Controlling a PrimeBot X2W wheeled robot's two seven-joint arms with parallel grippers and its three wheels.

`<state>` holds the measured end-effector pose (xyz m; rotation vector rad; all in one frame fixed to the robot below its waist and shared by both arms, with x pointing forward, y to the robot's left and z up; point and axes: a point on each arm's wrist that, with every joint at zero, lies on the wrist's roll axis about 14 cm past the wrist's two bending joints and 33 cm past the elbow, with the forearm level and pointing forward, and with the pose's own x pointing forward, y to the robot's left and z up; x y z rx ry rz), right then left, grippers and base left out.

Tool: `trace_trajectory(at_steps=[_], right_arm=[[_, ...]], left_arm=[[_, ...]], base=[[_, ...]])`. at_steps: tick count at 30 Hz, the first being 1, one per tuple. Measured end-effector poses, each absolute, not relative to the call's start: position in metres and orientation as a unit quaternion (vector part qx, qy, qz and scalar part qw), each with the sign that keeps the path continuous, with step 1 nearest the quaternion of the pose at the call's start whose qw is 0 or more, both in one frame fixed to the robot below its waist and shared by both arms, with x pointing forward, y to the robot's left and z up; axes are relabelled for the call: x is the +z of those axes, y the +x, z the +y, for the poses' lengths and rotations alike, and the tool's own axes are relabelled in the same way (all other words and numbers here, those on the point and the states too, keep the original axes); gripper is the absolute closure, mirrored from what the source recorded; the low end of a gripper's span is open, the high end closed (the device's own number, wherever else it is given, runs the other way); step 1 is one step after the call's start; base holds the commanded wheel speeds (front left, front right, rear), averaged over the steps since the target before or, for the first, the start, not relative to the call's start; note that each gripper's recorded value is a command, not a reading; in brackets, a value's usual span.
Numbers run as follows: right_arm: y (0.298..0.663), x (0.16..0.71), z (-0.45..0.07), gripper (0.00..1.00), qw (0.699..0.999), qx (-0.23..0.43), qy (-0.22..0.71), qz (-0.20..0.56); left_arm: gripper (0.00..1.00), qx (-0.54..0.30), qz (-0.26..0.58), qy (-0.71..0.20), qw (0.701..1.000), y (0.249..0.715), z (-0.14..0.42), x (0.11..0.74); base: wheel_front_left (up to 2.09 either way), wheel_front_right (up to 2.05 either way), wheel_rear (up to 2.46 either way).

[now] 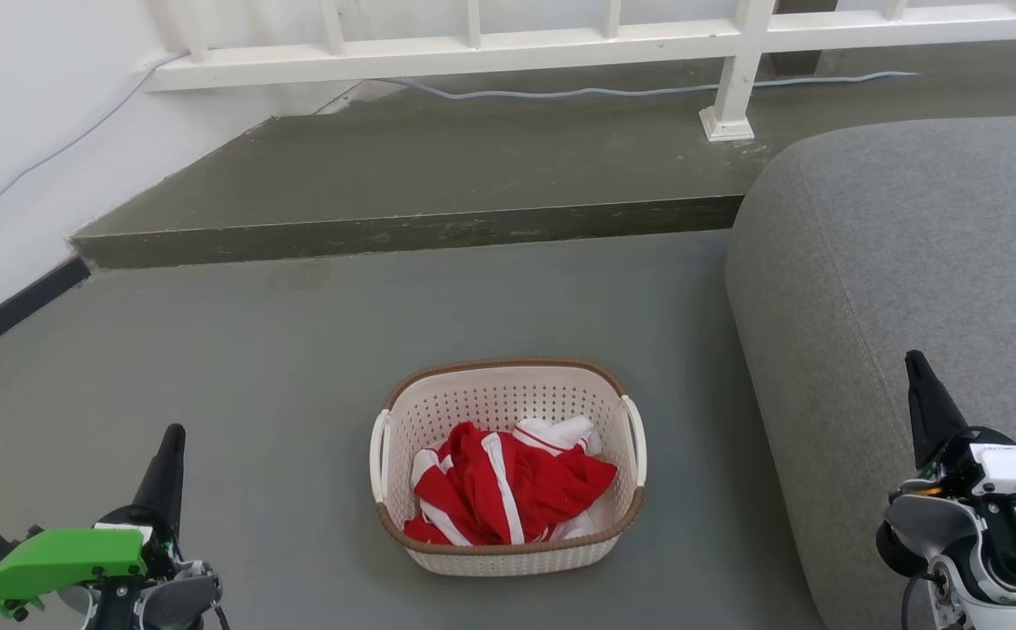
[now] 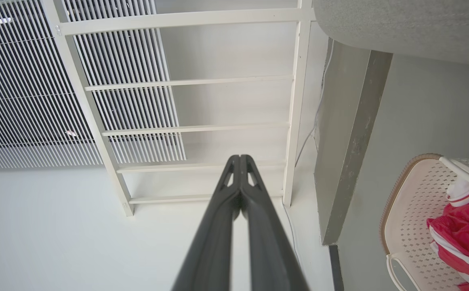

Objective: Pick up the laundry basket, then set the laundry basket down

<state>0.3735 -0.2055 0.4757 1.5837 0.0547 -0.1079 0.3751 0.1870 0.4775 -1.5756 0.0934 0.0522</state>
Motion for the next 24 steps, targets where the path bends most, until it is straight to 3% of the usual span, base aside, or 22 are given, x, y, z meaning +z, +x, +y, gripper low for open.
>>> trace_trajectory(at_steps=[24], right_arm=[[0.3733,0.4751,-0.2053,1.00,0.701,-0.048,0.712,0.026]], left_arm=[[1.00,0.024,0.042,-0.708,0.704,0.3751,0.1872,0.4775]], base=[[0.00,0.00,0.00]])
